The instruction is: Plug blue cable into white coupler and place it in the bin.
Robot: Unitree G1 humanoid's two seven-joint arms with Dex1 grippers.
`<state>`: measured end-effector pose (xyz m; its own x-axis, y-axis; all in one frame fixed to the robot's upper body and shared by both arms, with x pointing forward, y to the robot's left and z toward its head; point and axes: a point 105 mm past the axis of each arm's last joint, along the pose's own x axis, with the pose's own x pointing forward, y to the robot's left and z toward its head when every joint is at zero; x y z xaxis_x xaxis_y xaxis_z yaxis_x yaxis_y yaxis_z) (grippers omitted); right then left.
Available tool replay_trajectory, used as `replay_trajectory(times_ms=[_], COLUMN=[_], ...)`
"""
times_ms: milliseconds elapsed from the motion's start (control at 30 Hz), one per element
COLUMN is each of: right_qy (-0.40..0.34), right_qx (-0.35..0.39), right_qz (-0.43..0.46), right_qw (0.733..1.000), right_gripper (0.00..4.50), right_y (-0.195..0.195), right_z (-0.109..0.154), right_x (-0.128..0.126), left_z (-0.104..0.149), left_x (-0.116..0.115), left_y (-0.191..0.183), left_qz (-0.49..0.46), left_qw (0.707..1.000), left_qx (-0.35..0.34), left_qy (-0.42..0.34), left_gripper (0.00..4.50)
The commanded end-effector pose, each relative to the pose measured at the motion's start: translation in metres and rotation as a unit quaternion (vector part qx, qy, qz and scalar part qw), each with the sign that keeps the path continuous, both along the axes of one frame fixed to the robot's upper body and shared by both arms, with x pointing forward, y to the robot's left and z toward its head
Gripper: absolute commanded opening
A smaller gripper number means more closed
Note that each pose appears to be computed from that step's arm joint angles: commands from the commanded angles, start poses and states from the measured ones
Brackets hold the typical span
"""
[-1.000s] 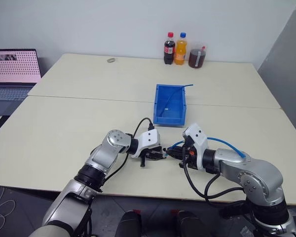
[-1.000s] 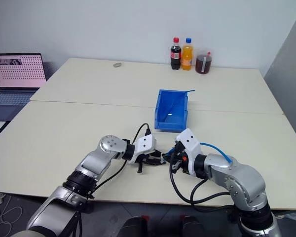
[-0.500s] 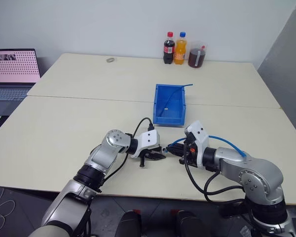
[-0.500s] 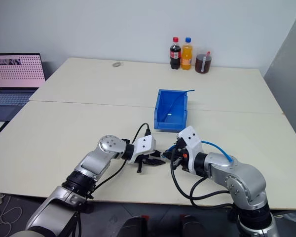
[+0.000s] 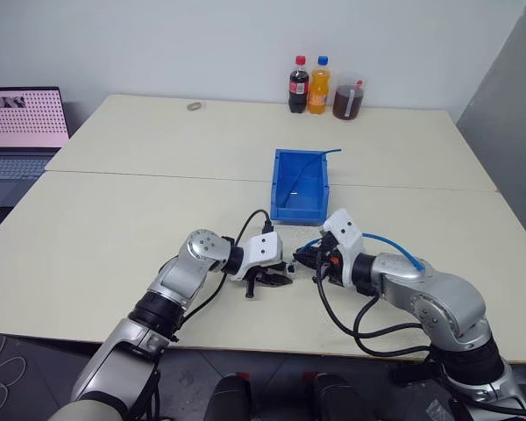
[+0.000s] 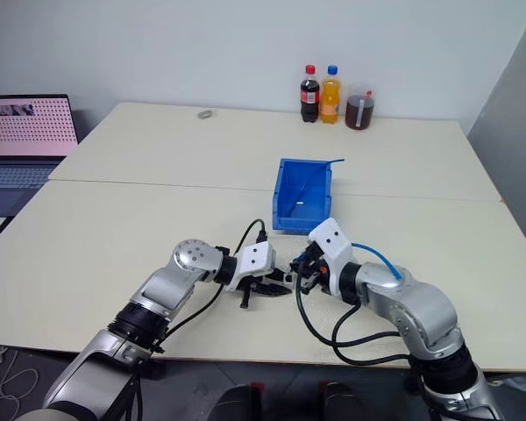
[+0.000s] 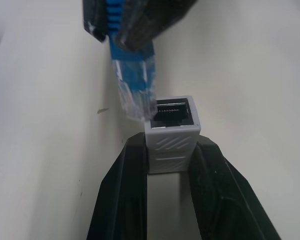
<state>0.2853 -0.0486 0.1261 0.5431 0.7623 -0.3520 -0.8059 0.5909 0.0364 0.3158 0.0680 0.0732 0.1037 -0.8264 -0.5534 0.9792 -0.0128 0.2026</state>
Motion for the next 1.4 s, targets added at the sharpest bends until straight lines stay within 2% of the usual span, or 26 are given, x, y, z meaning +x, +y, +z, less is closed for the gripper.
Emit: replay_trajectory(times_ms=[33, 700, 1000, 1400], right_qy=[-0.034, -0.043, -0.043, -0.049], right_qx=[0.005, -0.041, -0.068, -0.111], right_qz=[0.032, 0.043, 0.074, 0.134], right_qw=[0.999, 0.997, 0.994, 0.983], right_gripper=[0.02, 0.02, 0.02, 0.02], right_y=[0.007, 0.002, 0.005, -0.004], right_z=[0.016, 0.002, -0.007, -0.017], right_x=[-0.007, -0.006, -0.011, -0.004], left_z=[-0.006, -0.007, -0.007, -0.007], left_x=[-0.002, -0.002, -0.003, -0.005], left_y=[0.000, -0.001, -0.002, -0.003], left_qz=[-0.007, -0.011, -0.012, -0.019], left_qw=[1.000, 1.000, 1.000, 1.000], left_qx=[0.016, 0.017, 0.015, 0.013], left_qy=[0.006, 0.011, 0.012, 0.014], left_gripper=[0.80, 0.80, 0.80, 0.80])
